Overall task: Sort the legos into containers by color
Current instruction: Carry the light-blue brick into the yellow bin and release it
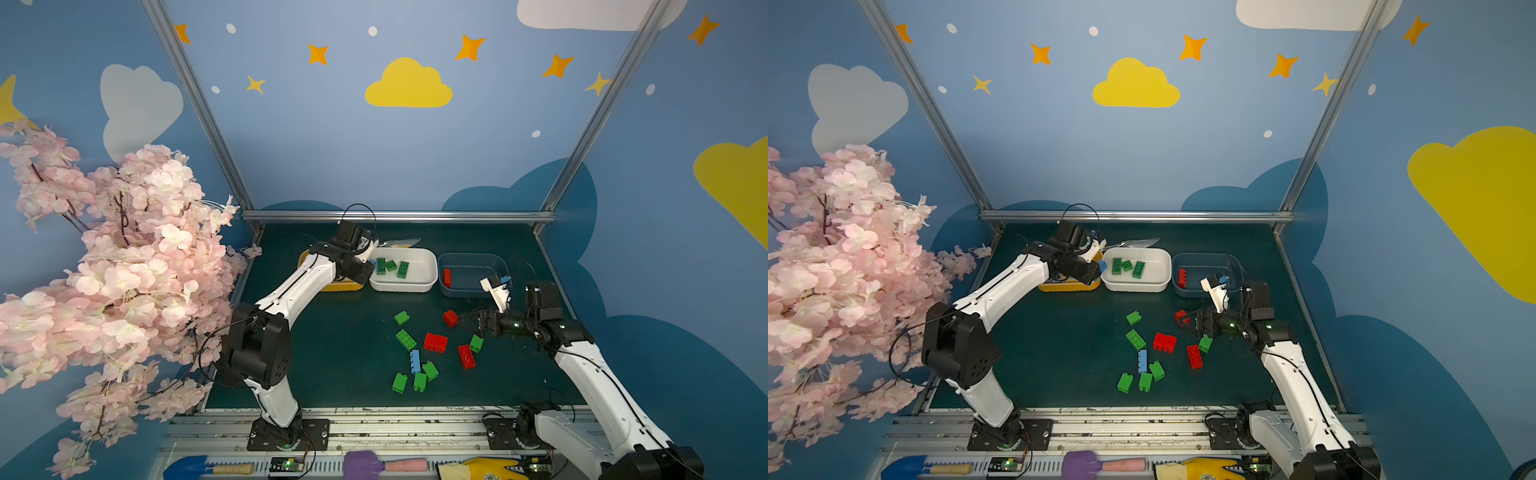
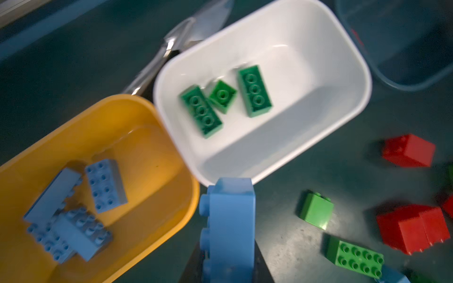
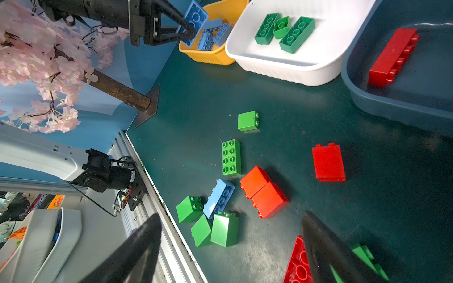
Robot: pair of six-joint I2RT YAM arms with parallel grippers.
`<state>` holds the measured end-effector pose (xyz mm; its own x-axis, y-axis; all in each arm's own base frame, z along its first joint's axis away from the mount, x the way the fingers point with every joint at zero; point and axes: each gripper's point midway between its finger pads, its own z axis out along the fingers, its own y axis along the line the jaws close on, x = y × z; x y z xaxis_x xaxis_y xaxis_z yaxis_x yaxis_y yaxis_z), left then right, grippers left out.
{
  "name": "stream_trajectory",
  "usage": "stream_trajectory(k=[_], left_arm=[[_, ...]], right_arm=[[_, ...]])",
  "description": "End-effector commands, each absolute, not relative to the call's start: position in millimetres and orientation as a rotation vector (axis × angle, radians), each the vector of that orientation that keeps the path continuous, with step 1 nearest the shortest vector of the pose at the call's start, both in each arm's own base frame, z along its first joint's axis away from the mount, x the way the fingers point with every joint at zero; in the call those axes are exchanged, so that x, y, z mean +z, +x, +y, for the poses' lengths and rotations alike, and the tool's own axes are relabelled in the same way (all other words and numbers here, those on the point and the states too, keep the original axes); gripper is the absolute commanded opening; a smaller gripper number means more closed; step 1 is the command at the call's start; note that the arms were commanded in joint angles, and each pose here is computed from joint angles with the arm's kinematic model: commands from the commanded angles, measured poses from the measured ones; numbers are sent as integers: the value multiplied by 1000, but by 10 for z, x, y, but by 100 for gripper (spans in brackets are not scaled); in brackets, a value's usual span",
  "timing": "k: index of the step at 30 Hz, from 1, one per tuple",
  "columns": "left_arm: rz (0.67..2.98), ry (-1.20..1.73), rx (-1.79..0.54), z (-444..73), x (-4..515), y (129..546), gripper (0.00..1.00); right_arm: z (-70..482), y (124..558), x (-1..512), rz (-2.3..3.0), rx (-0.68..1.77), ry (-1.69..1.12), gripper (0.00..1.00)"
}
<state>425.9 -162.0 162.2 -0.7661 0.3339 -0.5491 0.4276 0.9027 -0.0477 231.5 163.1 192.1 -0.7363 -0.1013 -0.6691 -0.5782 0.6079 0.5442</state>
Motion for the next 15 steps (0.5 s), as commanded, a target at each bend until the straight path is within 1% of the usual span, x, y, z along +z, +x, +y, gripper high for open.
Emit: stream_trajectory(k=[1,3,5,10,13,15], left_arm=[[2548,212,-227,-1328,1580,4568,20],[2571,71,-196,-1147,1466,4728,20],[2596,-6,-167,-1046,1356,4855,20],[2631,-95,-167,-999,1072,5116,20],[2660,-109,-166,-1019,884,5199,21],[2688,-132,-123,-972,754,5212,22]], right_arm=[[1681,2340,2034,2205,1066,-551,88],[1686,2338,2029,2206,1061,-553,88],[1690,2340,2026,2208,1059,-553,88],[1700,2339,2010,2215,1057,-554,88],[1698,2345,1991,2221,1052,-552,88],[1692,2349,1980,2227,1049,-548,88]])
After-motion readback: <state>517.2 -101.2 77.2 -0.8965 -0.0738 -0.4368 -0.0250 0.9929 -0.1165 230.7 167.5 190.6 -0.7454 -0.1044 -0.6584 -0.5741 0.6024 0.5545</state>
